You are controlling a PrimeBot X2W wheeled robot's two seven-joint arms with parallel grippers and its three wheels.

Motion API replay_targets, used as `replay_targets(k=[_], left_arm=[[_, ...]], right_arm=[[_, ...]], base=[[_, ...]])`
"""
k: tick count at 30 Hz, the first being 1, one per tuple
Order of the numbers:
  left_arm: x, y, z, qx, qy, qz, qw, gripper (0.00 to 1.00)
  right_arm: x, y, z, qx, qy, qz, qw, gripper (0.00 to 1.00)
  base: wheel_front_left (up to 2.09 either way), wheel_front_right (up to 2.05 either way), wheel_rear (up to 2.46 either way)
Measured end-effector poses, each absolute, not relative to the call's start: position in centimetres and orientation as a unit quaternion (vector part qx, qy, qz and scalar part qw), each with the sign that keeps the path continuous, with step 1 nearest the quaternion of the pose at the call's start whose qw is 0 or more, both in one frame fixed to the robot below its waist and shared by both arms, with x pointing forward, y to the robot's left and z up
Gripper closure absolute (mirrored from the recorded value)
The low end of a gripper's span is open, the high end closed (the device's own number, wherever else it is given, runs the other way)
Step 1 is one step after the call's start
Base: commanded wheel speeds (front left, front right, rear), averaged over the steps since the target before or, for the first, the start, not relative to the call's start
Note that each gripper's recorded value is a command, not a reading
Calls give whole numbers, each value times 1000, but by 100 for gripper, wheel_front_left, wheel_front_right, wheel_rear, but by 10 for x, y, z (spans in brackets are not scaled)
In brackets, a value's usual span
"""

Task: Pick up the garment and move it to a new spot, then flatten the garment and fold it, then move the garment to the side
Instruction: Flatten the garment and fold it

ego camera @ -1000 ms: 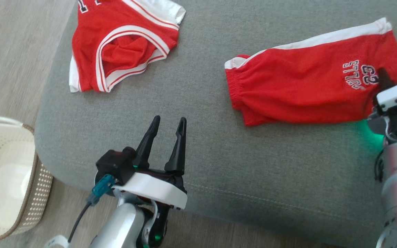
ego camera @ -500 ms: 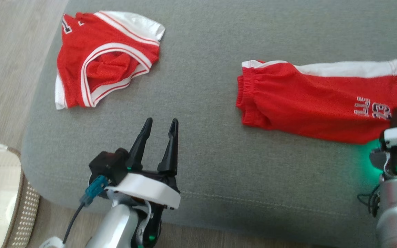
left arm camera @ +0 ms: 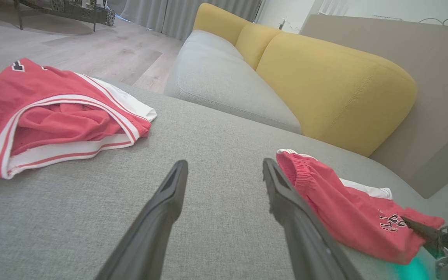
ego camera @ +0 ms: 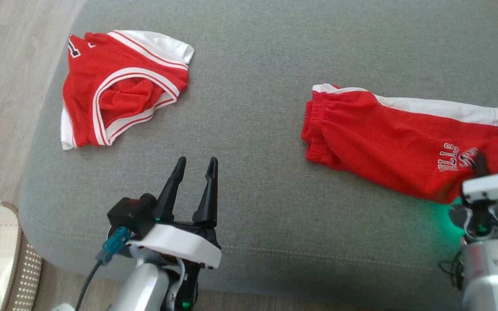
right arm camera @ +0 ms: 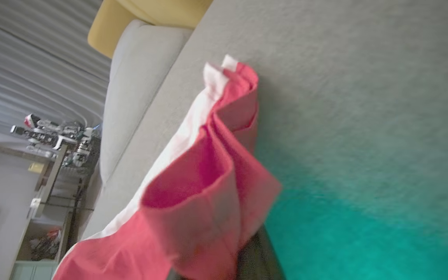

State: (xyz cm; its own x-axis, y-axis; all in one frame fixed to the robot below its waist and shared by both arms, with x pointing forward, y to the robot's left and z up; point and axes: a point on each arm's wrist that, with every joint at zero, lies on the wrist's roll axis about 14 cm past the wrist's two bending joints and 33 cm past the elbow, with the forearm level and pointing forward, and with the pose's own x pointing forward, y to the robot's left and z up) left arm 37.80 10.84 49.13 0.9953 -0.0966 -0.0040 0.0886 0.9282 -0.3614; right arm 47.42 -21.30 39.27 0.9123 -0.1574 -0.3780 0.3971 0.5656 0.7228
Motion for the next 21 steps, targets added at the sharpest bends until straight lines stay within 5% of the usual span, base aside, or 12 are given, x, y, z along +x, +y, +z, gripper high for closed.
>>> replay_targets(k=[9,21], left_arm=[[374,119,498,-180,-2,-33,983,0],[363,133,498,-179,-4,-12,984,0]], right_arm=[[502,-156,455,457,76,-42,885,100],[483,-68,490,470,67,99,875,100]], base=[[0,0,0],[0,0,0]])
